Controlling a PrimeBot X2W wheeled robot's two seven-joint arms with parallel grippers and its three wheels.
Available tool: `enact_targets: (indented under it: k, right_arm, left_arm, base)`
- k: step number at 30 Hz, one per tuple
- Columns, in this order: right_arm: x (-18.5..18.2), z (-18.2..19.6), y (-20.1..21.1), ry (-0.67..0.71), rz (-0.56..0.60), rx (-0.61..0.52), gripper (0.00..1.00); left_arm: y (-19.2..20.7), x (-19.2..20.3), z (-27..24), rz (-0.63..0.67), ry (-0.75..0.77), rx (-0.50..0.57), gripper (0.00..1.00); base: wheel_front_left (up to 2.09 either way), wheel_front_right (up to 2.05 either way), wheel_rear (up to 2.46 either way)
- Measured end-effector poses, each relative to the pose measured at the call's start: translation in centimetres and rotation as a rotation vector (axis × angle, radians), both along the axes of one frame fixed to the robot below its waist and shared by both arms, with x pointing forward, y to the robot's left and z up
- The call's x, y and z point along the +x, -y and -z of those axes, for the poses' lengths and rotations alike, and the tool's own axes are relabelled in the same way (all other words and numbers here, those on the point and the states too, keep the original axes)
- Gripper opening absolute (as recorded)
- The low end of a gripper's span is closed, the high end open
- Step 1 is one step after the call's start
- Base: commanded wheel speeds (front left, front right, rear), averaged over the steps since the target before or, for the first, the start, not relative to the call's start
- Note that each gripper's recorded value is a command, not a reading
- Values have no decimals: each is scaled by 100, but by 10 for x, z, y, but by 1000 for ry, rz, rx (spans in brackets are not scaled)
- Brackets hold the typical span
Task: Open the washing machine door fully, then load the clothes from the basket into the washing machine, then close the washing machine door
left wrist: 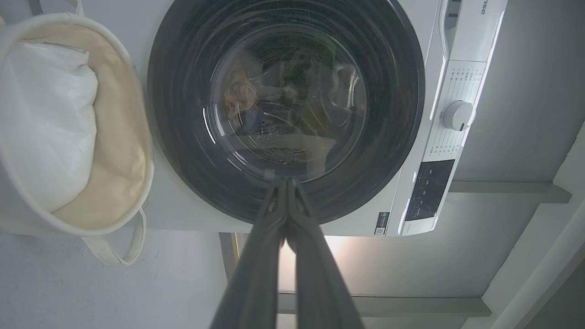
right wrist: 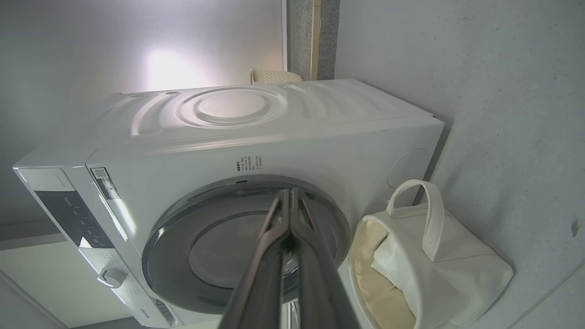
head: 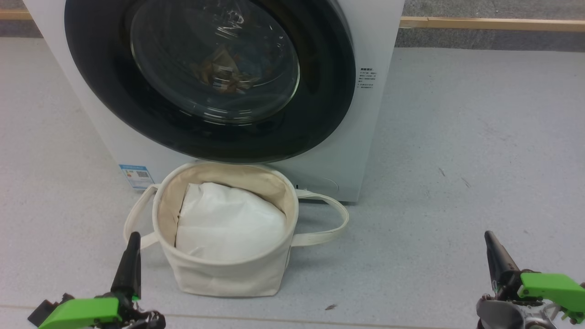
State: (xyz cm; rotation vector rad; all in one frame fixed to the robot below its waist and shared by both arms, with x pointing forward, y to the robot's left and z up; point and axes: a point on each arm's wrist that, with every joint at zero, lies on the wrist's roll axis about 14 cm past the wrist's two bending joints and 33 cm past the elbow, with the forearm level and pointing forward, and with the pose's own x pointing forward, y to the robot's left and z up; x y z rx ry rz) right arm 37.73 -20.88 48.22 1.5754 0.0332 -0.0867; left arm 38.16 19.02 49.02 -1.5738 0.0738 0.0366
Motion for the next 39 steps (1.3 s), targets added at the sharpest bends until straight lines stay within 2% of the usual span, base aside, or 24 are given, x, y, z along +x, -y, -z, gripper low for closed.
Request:
enact_targets:
  k: [39]
  right_arm:
    - [0, 0, 0, 0, 0, 0, 0]
  left_arm:
    - [0, 0, 0, 0, 0, -1, 0]
  base:
    - [0, 0, 0]
